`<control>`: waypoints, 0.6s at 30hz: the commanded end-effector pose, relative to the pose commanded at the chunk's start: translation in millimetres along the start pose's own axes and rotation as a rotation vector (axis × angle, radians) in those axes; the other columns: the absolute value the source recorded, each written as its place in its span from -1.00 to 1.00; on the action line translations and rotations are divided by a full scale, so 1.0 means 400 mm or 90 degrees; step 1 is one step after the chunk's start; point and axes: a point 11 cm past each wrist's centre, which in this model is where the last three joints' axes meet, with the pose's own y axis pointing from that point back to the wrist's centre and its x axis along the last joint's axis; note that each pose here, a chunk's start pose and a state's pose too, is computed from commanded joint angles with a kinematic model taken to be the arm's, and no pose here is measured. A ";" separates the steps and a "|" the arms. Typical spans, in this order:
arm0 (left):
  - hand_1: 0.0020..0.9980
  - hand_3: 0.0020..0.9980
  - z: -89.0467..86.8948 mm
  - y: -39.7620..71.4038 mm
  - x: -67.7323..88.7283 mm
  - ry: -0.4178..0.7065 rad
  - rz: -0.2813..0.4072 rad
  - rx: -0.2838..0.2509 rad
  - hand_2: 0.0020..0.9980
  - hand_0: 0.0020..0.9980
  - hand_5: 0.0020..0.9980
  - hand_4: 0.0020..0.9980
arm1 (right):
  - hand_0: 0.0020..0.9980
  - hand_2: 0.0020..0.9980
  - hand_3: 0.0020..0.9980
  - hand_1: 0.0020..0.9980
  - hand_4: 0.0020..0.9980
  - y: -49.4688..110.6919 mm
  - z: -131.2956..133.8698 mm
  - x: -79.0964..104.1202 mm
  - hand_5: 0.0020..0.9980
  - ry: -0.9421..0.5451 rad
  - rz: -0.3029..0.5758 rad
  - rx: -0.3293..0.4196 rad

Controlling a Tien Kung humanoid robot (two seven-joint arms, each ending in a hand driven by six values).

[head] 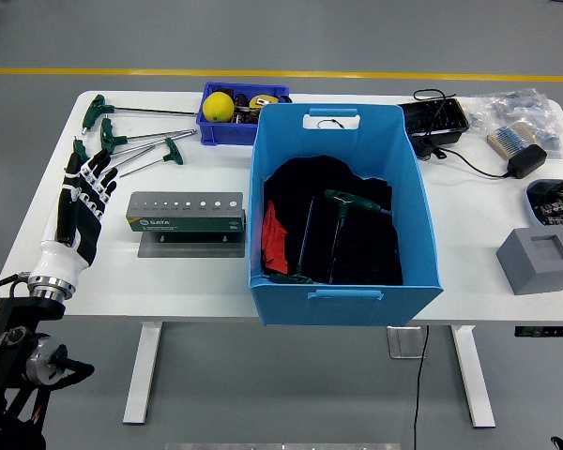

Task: Lift tool from toolbox,place it in box,lift tool from toolbox,place it in box

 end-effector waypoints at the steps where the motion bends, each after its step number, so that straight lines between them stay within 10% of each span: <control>1: 1.00 0.91 0.000 0.001 0.000 0.000 0.001 -0.002 1.00 1.00 1.00 0.90 | 0.29 0.38 0.10 0.26 0.56 0.000 0.000 0.000 0.35 0.000 0.000 0.000; 18: 1.00 1.00 0.000 0.010 0.010 -0.005 0.012 -0.008 1.00 1.00 1.00 0.90 | 0.29 0.38 0.10 0.26 0.56 -0.001 0.009 0.000 0.35 0.005 0.001 -0.005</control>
